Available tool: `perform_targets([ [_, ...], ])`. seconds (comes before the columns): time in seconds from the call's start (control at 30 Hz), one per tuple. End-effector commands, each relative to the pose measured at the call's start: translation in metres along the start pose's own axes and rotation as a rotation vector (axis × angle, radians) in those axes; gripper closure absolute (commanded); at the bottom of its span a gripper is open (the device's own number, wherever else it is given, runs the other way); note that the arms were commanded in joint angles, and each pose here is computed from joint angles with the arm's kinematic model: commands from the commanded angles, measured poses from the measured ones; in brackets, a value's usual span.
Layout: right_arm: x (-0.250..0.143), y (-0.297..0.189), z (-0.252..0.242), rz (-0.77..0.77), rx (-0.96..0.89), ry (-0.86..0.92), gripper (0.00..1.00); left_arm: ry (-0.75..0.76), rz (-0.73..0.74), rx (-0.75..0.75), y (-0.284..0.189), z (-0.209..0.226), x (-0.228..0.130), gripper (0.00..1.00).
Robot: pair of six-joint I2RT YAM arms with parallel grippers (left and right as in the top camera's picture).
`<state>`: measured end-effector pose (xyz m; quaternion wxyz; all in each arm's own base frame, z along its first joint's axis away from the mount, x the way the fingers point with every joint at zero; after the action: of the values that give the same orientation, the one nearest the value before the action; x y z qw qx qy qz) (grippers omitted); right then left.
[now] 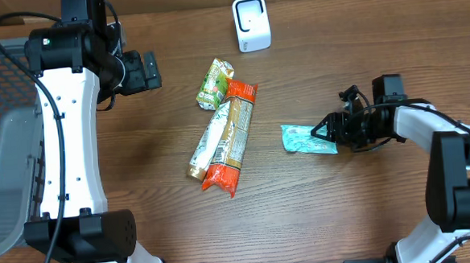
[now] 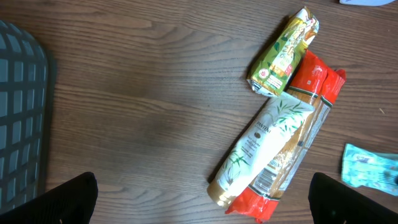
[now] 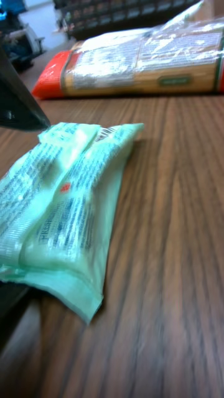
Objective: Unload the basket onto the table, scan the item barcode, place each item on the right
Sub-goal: 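Lift the teal tissue pack with the right gripper and raise it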
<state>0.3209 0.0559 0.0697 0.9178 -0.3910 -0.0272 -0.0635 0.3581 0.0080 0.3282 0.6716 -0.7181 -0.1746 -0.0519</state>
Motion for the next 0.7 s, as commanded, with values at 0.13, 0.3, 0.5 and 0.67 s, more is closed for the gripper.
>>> perform_targets([
  [0.13,-0.033,0.042,-0.043,0.138,-0.139,0.202,0.73,-0.015,0.012,0.003,0.004,0.002,0.001,0.0],
  [0.3,-0.032,0.04,-0.041,0.15,-0.138,0.217,0.96,-0.015,0.012,0.003,0.004,0.002,0.001,0.0],
  [0.5,-0.001,0.014,0.008,0.163,0.09,0.139,0.96,-0.015,0.012,0.003,0.004,0.002,0.001,0.0],
  [0.67,0.02,-0.025,0.056,0.109,0.204,0.044,0.96,-0.015,0.012,0.003,0.004,0.002,0.001,0.0],
])
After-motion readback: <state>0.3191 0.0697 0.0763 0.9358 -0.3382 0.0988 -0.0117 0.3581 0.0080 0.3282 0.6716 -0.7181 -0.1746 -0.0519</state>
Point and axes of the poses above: each gripper's point midway between its finger pads, its own y axis out along the fingers, its own z axis along the line the jaws close on, x = y × z, the point moved 8 cm from there along -y, back along the fingers, and after that the axes turned 2 degrees about y, right-handed, at the moved point
